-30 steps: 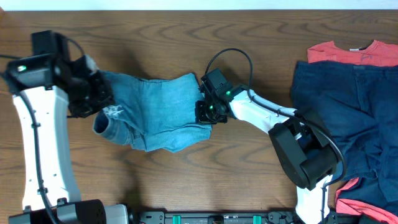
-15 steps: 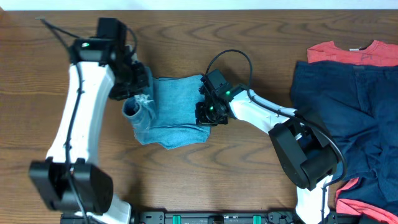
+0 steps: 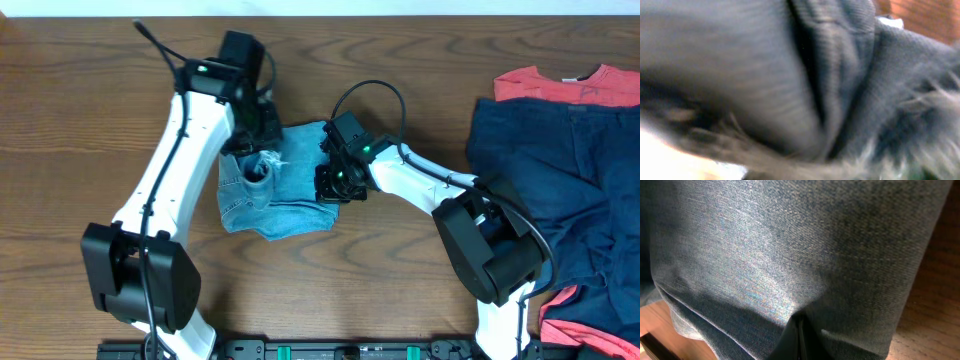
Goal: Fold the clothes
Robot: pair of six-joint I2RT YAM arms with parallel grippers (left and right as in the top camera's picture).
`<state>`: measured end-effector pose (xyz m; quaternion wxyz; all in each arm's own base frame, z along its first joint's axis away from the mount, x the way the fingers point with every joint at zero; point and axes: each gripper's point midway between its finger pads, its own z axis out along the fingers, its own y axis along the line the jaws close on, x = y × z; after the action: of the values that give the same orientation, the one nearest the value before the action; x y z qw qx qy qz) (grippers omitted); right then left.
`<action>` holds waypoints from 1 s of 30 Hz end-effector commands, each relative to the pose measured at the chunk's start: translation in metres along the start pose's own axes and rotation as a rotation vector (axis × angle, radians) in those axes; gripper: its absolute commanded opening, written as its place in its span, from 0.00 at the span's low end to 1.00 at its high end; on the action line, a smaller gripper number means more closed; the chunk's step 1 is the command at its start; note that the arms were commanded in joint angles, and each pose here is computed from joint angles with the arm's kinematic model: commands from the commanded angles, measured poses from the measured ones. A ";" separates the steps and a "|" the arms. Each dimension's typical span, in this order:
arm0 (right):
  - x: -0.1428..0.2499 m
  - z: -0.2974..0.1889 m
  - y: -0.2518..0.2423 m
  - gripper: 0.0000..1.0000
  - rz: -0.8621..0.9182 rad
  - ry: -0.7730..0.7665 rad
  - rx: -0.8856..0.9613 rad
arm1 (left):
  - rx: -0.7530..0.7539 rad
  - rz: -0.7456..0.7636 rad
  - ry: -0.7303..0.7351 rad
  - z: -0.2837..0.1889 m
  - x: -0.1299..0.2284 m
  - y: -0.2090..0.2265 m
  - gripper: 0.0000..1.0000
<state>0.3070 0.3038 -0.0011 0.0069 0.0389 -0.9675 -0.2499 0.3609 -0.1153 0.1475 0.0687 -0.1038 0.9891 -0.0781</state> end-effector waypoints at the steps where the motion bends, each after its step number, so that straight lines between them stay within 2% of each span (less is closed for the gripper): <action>1: 0.016 0.015 -0.030 0.02 0.024 0.043 0.104 | -0.045 0.025 -0.031 0.000 -0.001 -0.005 0.34; 5: 0.018 0.013 -0.033 0.05 0.035 0.054 0.112 | -0.037 0.017 -0.025 0.000 0.003 -0.010 0.49; 9: 0.017 0.000 -0.039 0.07 0.057 0.055 0.119 | -0.031 0.013 0.000 -0.002 0.008 -0.008 0.53; 12: 0.008 -0.027 -0.040 0.12 0.047 0.021 0.106 | -0.043 -0.004 0.013 -0.012 0.009 0.002 0.55; 15: -0.006 -0.066 -0.034 0.20 0.009 -0.062 0.072 | -0.048 -0.013 0.012 -0.026 0.009 0.012 0.56; 19: -0.024 -0.126 -0.011 0.29 -0.145 -0.219 0.000 | -0.027 -0.025 -0.010 -0.042 0.009 0.021 0.59; 23: -0.030 -0.172 0.011 0.39 -0.280 -0.364 -0.017 | 0.171 -0.013 -0.010 -0.053 0.008 -0.014 0.60; 25: -0.032 -0.188 0.017 0.43 -0.296 -0.416 -0.021 | 0.222 0.001 -0.007 -0.054 0.008 -0.025 0.69; 27: -0.031 -0.197 0.021 0.46 -0.306 -0.439 -0.030 | 0.226 0.010 -0.007 -0.054 0.009 -0.028 0.86; 30: -0.029 -0.199 0.023 0.47 -0.309 -0.440 -0.036 | 0.226 0.018 -0.005 -0.054 0.010 -0.029 0.92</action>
<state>0.3412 0.2304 0.1860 -0.2371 0.1157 -0.9238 -0.2775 0.3497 -0.1298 0.1938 0.0795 -0.1005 0.9778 -0.1658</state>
